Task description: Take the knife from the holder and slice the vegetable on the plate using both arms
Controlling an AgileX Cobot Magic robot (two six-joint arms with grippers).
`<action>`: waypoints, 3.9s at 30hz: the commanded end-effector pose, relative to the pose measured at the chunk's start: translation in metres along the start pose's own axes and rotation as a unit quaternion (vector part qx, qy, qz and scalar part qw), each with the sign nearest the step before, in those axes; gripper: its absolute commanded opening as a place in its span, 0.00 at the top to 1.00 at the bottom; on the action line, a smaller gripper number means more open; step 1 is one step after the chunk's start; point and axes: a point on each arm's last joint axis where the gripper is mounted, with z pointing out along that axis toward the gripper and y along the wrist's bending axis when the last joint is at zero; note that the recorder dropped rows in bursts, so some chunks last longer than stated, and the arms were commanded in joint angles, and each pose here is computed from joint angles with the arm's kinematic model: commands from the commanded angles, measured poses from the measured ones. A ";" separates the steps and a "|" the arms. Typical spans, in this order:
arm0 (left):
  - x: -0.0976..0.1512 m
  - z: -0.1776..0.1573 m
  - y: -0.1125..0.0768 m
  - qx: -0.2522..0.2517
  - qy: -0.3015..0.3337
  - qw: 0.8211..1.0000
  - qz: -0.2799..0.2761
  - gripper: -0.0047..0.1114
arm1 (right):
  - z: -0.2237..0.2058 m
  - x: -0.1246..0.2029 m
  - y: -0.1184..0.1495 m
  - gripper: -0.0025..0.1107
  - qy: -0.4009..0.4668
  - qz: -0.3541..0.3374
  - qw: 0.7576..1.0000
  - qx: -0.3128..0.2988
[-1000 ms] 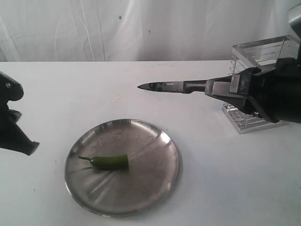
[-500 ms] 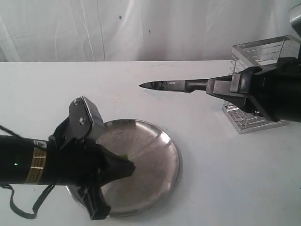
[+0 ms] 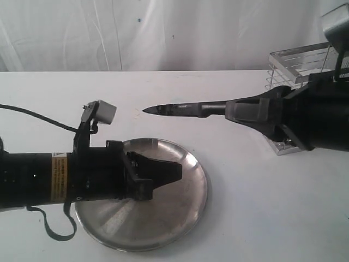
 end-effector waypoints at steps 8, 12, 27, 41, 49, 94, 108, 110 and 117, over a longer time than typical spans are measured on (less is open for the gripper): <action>0.003 0.019 0.017 0.043 -0.071 0.993 -0.084 0.96 | 0.024 0.010 0.008 0.98 0.016 -0.006 1.000 0.008; 0.003 0.019 0.017 0.043 -0.071 0.993 -0.083 0.96 | 0.032 0.013 0.007 0.98 0.021 -0.004 1.000 0.020; 0.002 0.019 0.018 0.040 -0.076 0.993 -0.081 0.96 | 0.058 0.031 0.012 0.98 0.067 -0.015 0.997 0.025; 0.000 0.018 0.019 0.031 -0.088 0.994 -0.050 0.96 | 0.061 0.037 0.023 0.98 0.077 -0.027 0.997 0.009; -0.002 0.018 0.021 0.023 -0.099 0.994 -0.044 0.96 | 0.061 0.038 0.024 0.98 0.080 -0.040 0.996 0.009; 0.003 0.019 0.023 0.004 -0.073 0.997 0.002 0.96 | 0.075 0.061 0.008 0.98 0.136 -0.026 0.990 0.032; 0.007 0.019 0.028 -0.025 -0.048 0.999 0.006 0.96 | 0.072 0.070 -0.008 0.98 0.116 0.046 0.987 0.100; 0.009 0.018 0.031 -0.046 -0.035 0.998 0.006 0.96 | 0.070 0.080 -0.013 0.98 0.129 0.065 0.984 0.108; 0.014 0.012 0.038 -0.112 0.017 0.993 0.023 0.96 | 0.066 0.095 -0.019 0.98 0.147 0.098 0.977 0.122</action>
